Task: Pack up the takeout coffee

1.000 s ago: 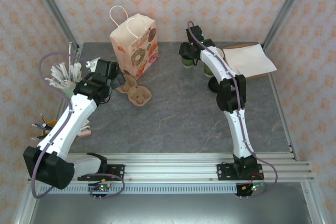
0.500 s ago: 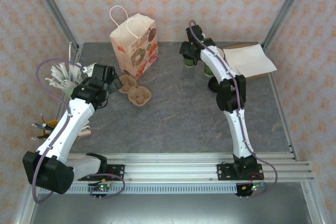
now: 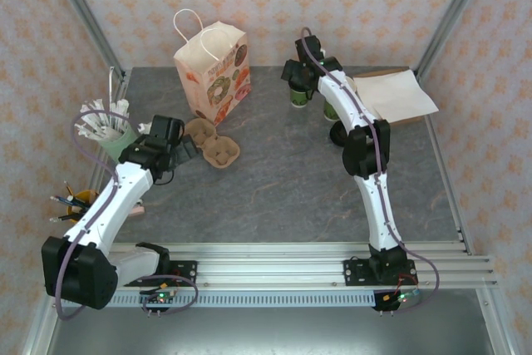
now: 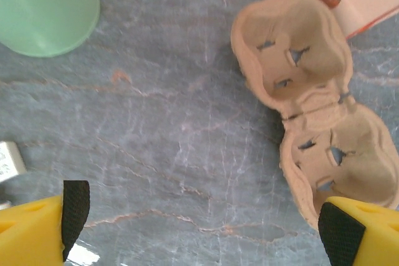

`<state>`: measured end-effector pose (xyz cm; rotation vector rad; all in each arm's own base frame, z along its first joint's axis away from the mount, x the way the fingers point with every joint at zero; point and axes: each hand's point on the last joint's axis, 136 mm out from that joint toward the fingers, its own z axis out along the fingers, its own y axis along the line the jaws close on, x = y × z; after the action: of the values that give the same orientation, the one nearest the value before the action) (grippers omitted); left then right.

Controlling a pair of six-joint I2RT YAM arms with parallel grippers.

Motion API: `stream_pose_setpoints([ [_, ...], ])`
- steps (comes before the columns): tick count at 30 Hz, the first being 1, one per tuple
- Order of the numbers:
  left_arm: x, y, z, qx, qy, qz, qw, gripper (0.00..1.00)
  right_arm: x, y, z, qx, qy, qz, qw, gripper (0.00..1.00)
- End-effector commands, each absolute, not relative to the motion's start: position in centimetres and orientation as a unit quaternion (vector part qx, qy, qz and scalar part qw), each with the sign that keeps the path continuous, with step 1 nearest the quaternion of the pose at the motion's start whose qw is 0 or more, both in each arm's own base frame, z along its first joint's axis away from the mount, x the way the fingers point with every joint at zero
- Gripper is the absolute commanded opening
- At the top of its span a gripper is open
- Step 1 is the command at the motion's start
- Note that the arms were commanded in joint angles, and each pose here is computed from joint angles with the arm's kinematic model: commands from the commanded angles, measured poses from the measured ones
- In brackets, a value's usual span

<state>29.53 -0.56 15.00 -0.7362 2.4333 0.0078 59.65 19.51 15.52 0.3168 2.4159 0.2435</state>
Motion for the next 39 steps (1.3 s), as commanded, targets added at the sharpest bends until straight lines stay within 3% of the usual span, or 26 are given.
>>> stream_pose_setpoints([
  [1,30.1,-2.4,13.4,-0.287,0.912,-0.061,0.286,1.0,58.8,19.9,19.1,0.113,0.921,0.09,0.362,0.99],
  [5,31.2,-5.3,10.8,-0.291,0.908,-0.143,0.264,0.95,57.4,21.1,22.7,0.094,0.91,0.101,0.39,0.99],
  [11,33.9,-7.7,7.3,-0.286,0.911,-0.186,0.23,0.82,54.6,22.9,27.3,0.048,0.896,0.106,0.429,0.99],
  [14,35.4,-8.5,6.1,-0.277,0.916,-0.191,0.218,0.67,53.2,22.9,28.3,0.036,0.894,0.106,0.434,0.99],
  [19,36.0,-9.6,5.2,-0.243,0.936,-0.155,0.204,0.31,49.8,22.8,29.1,0.016,0.894,0.125,0.431,0.99],
  [26,33.3,-11.6,5.1,-0.154,0.968,-0.091,0.175,0.06,43.8,21.2,27.0,-0.012,0.903,0.146,0.404,0.99],
  [28,32.7,-11.6,4.7,-0.144,0.973,-0.077,0.166,0.05,42.1,20.7,26.0,-0.026,0.906,0.145,0.396,0.99],
  [30,32.4,-11.2,5.1,-0.145,0.973,-0.067,0.164,0.17,40.8,21.2,24.7,-0.049,0.908,0.165,0.381,0.99],
  [34,33.1,-10.7,8.3,-0.146,0.964,-0.083,0.206,0.33,39.0,25.2,22.3,-0.087,0.9,0.275,0.328,0.99],
  [39,33.0,-6.3,10.5,-0.202,0.947,-0.068,0.24,0.41,38.5,31.8,18.5,-0.124,0.875,0.347,0.314,0.99],
])
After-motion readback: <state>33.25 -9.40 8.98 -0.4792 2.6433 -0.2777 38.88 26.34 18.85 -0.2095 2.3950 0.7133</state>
